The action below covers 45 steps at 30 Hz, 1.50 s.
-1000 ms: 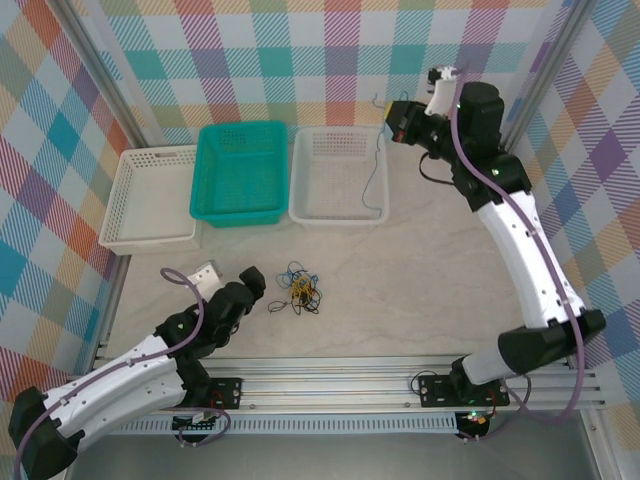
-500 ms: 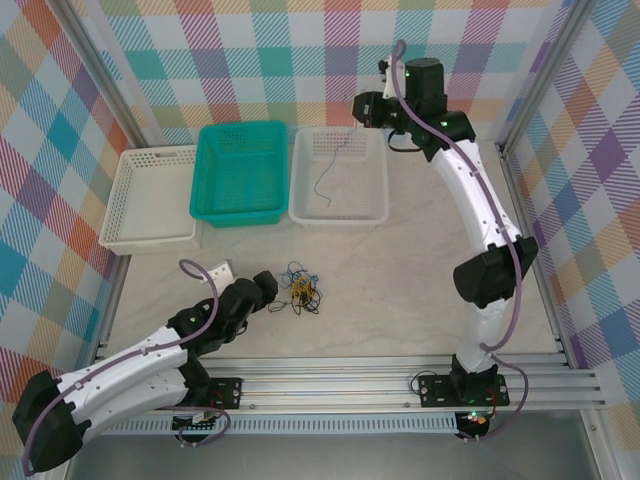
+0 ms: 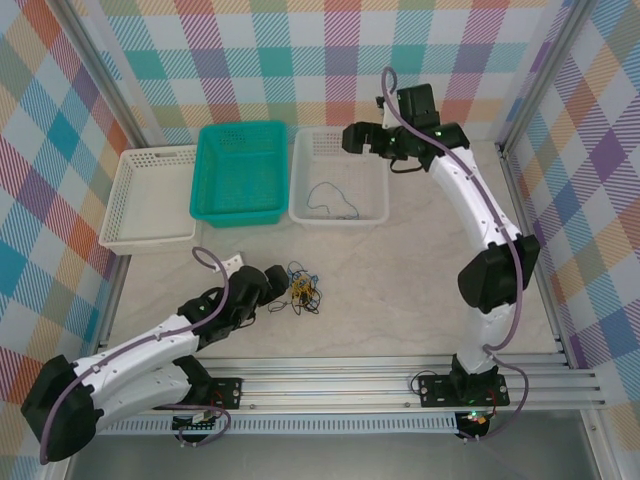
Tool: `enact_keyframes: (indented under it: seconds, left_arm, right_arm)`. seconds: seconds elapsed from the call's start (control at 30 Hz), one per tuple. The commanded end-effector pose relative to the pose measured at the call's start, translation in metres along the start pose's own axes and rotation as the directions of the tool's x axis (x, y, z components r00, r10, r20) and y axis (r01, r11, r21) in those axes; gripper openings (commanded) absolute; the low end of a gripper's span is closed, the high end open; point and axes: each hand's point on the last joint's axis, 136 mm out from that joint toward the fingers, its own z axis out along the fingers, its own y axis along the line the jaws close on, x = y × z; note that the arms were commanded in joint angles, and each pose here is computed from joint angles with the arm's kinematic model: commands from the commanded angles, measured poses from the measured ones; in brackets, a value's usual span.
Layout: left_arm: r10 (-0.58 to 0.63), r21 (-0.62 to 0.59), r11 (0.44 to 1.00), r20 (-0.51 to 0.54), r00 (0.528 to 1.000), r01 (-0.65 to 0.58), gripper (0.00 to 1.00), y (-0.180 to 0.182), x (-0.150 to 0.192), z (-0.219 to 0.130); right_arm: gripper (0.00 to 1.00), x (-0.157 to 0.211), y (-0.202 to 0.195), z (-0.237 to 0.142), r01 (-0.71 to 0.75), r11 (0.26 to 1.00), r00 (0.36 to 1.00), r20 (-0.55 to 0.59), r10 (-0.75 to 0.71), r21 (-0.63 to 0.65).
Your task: Untangle the cables
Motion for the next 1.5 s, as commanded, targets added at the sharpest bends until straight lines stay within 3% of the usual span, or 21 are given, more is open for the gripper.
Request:
enact_keyframes:
  seconds: [0.0, 0.4, 0.67, 1.1, 1.47]
  left_arm:
    - [0.015, 0.042, 0.999, -0.022, 1.000, -0.014, 1.00, -0.022, -0.007, 0.000]
    - [0.072, -0.037, 0.996, -0.148, 0.986, -0.079, 1.00, -0.045, 0.006, 0.032]
    - [0.053, -0.088, 0.993, -0.267, 0.962, -0.079, 1.00, -0.037, 0.032, 0.046]
    - [-0.013, 0.003, 1.000, -0.359, 0.933, 0.015, 1.00, -0.061, 0.065, 0.059]
    - [0.035, 0.179, 0.983, -0.417, 0.908, 0.044, 1.00, -0.112, 0.089, 0.070]
  right_arm:
    - [1.00, -0.002, 0.013, -0.035, 0.008, 1.000, 0.998, 0.064, -0.007, -0.016]
    - [1.00, 0.089, -0.013, -0.084, -0.053, 0.997, 0.998, 0.044, 0.051, 0.052]
    - [1.00, 0.138, -0.007, -0.102, -0.121, 0.989, 0.986, 0.107, 0.129, -0.083]
    - [1.00, 0.231, -0.026, -0.087, -0.410, 0.899, 0.911, -0.020, 0.412, -0.155]
    - [1.00, 0.259, -0.033, -0.074, -0.506, 0.847, 0.863, -0.089, 0.498, -0.164]
